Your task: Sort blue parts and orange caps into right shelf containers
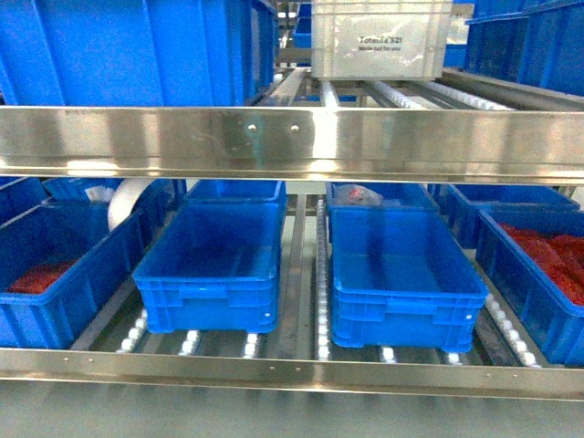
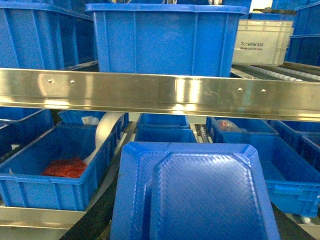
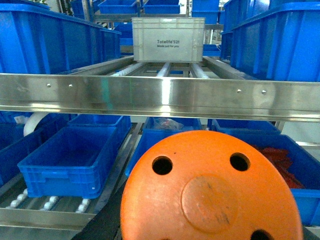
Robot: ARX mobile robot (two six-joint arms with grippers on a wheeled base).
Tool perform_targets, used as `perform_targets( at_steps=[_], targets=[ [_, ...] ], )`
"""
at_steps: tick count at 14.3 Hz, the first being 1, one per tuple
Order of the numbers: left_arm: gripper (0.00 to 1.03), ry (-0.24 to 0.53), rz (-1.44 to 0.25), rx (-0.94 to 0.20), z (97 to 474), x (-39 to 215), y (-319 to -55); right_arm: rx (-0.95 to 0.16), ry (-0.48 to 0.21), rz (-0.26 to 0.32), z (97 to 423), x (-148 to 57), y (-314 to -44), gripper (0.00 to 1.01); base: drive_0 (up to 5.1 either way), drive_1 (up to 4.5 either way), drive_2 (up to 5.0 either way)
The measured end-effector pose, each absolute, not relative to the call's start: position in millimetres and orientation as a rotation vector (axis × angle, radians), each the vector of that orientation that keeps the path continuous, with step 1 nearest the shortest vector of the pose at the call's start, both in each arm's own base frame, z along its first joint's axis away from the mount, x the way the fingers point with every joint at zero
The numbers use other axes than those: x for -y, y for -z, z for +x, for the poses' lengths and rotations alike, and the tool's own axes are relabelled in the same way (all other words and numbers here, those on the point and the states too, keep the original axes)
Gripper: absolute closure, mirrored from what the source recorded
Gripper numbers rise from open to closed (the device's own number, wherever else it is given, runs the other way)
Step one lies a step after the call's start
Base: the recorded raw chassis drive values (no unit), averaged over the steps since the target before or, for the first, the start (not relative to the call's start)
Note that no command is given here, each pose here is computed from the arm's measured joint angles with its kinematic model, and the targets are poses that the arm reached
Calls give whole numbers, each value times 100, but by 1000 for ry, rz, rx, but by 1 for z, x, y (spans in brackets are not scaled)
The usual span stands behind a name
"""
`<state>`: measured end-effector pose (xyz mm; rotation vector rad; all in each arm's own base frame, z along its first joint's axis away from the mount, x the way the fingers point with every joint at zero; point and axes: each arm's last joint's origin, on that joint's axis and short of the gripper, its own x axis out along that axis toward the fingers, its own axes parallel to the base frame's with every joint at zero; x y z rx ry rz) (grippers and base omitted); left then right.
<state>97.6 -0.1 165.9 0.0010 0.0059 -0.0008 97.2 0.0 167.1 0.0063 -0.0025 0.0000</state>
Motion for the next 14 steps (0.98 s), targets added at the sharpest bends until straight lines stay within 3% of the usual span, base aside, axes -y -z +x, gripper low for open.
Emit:
perform_targets(
  at_steps=[1, 14],
  targets=[
    [62, 1, 1, -6, 98, 0, -166, 1, 0, 6, 97, 0, -167, 58, -502, 234, 234],
    [62, -2, 1, -2, 98, 0, -166, 6, -3, 6, 97, 0, -167, 58, 0, 0, 0]
  ],
)
